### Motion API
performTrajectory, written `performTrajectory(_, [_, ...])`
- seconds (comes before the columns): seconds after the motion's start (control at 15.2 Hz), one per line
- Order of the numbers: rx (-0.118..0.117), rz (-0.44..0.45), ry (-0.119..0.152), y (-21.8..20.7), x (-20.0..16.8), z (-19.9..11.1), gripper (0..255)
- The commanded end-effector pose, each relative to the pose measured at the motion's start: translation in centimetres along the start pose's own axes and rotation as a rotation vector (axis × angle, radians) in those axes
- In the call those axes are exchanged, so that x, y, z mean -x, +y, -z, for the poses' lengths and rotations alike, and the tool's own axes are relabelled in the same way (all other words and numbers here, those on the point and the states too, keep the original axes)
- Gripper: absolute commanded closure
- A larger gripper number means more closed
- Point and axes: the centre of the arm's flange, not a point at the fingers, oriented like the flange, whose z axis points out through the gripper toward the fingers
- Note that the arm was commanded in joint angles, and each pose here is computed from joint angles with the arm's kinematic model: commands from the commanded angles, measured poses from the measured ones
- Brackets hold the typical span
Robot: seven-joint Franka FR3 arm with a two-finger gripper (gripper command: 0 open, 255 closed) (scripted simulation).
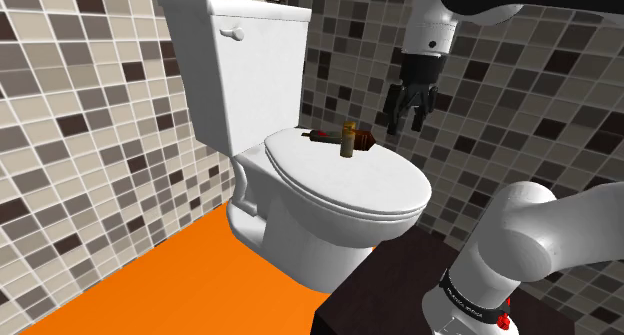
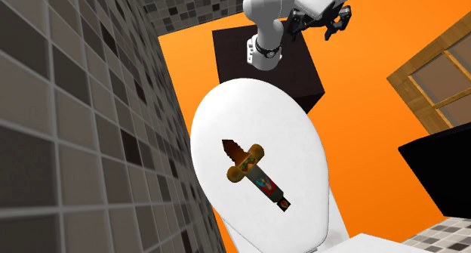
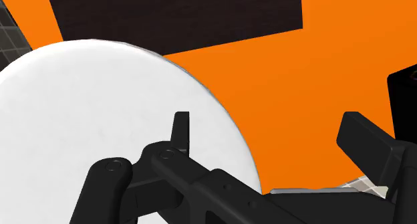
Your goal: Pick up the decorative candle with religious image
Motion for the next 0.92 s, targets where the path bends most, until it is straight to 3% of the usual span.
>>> performTrajectory(0.0, [0.0, 0.0, 0.0, 0.0, 0.0, 0.0, 0])
performTrajectory(0.86, [0.065, 0.319, -0.015, 8.6, -13.4, -4.7, 0])
